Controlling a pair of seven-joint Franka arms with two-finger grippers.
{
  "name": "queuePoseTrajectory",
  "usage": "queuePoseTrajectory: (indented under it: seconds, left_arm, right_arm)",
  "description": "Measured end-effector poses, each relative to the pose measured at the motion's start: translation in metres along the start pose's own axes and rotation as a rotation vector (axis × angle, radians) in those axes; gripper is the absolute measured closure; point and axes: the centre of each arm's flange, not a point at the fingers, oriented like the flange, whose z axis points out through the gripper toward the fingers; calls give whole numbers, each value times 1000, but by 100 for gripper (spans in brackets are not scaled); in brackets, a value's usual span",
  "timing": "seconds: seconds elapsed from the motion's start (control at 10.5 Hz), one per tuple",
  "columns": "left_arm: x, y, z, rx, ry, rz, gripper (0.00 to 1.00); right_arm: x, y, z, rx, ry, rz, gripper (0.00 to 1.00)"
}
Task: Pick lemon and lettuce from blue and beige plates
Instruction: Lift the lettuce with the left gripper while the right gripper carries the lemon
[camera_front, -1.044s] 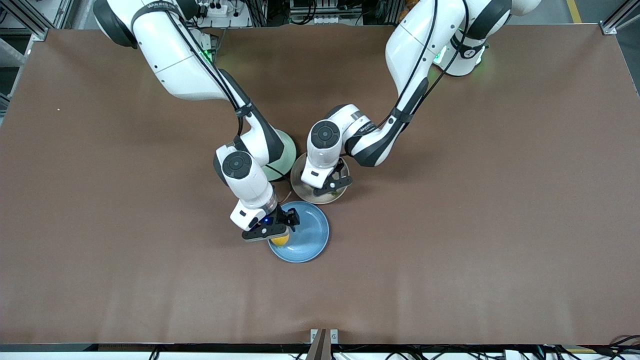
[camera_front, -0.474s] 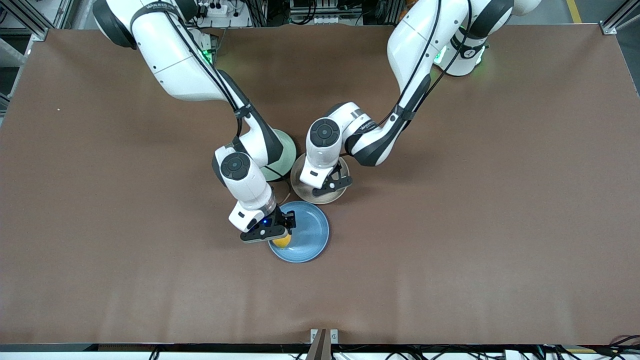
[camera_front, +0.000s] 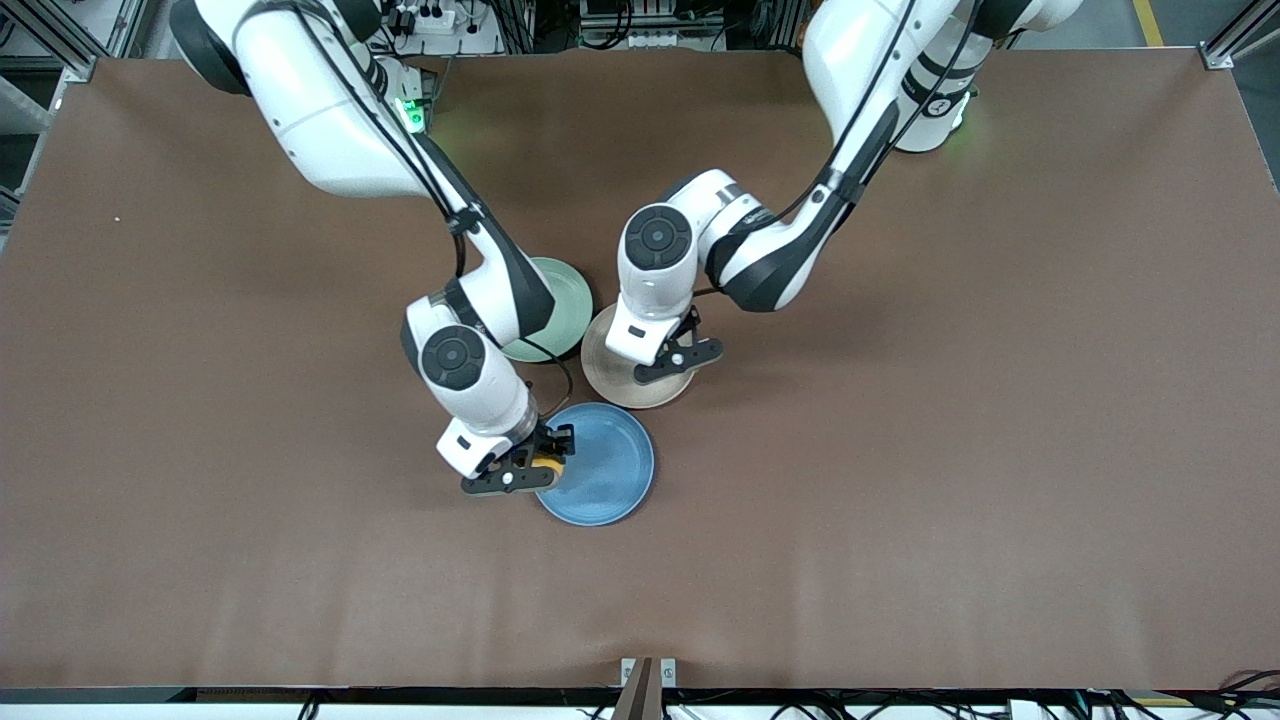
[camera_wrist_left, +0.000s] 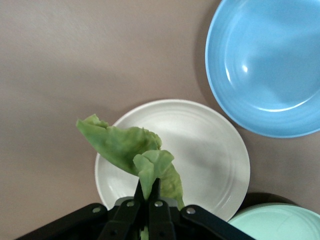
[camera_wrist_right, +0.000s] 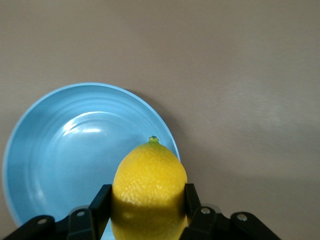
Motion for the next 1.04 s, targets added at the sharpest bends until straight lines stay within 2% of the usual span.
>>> queuePoseTrajectory:
  seconds: [0.28, 0.47, 0.66, 1.04]
  left_arm:
    - [41, -24, -45, -35, 29, -45, 96]
    - [80, -51, -72, -53, 49, -48, 96]
    - [118, -83, -89, -50, 58, -30, 96]
    - [191, -150, -104, -52, 79, 41, 96]
  right_arm:
    - [13, 37, -46, -22, -46, 14, 37]
    - [24, 95, -67, -46, -104, -22, 37]
    - [31, 158, -90, -54, -131, -35, 37]
    - [15, 267, -107, -93, -204, -62, 37]
